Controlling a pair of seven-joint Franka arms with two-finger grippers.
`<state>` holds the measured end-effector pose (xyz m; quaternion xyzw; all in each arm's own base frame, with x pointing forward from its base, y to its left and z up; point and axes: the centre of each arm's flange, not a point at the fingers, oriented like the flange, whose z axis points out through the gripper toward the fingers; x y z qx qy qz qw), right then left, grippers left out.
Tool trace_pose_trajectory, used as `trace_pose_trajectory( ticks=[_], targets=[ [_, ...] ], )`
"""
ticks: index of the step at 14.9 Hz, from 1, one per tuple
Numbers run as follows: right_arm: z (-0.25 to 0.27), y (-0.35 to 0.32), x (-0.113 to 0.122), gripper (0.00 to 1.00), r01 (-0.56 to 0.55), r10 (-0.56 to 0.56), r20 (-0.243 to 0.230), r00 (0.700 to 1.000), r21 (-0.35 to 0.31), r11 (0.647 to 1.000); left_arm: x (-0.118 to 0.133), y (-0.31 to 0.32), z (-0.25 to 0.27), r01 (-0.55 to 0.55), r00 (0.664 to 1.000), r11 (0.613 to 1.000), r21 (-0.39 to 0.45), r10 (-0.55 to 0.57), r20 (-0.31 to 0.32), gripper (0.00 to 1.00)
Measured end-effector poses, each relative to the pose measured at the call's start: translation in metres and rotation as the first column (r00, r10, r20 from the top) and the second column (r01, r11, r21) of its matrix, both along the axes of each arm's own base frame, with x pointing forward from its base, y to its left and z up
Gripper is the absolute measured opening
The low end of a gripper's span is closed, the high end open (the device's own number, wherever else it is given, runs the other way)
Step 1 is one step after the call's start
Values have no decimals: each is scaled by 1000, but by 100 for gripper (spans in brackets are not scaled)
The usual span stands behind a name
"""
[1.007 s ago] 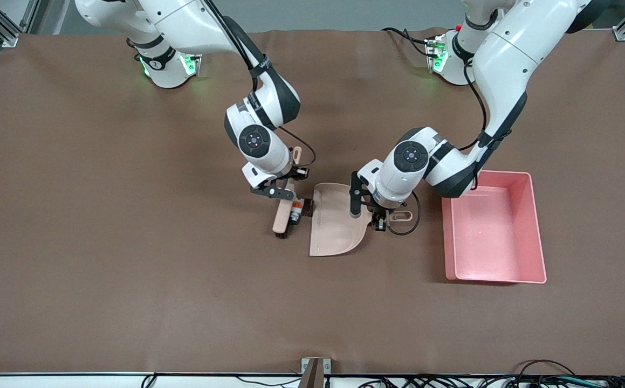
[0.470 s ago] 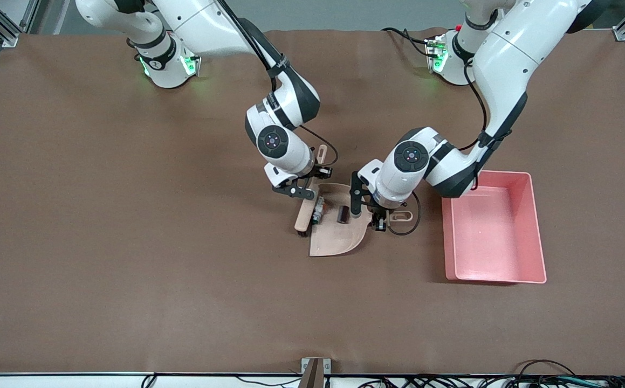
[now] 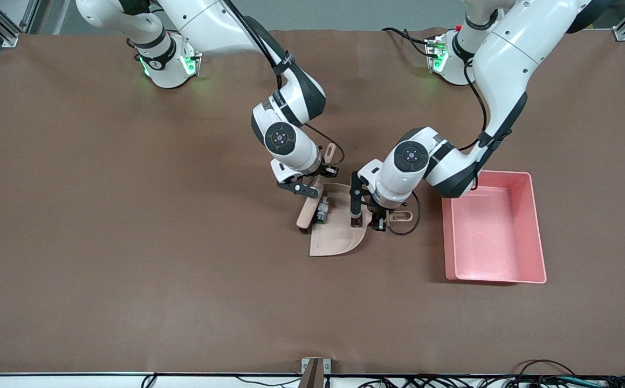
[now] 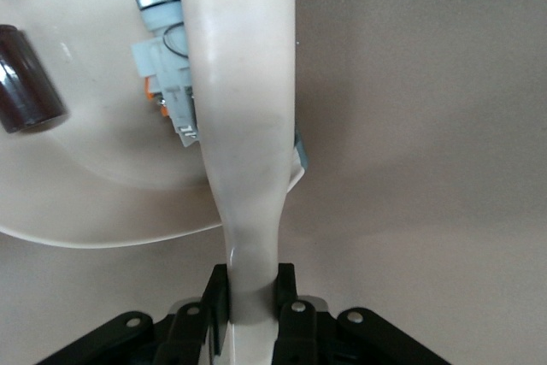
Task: Clean e-waste and dump in bin
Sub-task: 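Sweep the switch and capacitor into the dustpan with the brush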
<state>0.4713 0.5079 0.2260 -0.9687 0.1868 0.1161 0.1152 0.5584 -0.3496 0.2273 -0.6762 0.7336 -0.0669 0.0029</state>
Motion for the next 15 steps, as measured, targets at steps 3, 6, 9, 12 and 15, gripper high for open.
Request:
trace_pose_trajectory(
  ticks=[3,6,9,12,15],
  targets=[
    [3,4,-1,26,68,-68,-39,997,12,998,0,0,0,0,1000,1000,0,0,0,33],
    [11,11,-3,26,131,-130,-78,989,8,991,0,0,0,0,1000,1000,0,0,0,33],
    [28,24,-7,26,142,-141,-135,981,-8,990,0,0,0,0,1000,1000,-1,0,0,33],
    [46,29,-4,26,137,-136,-146,980,0,991,2,1,4,-4,1000,1000,-11,4,1,33],
    [55,15,2,26,111,-113,-185,976,-22,994,6,6,12,-17,1000,999,-36,17,1,33]
  ],
)
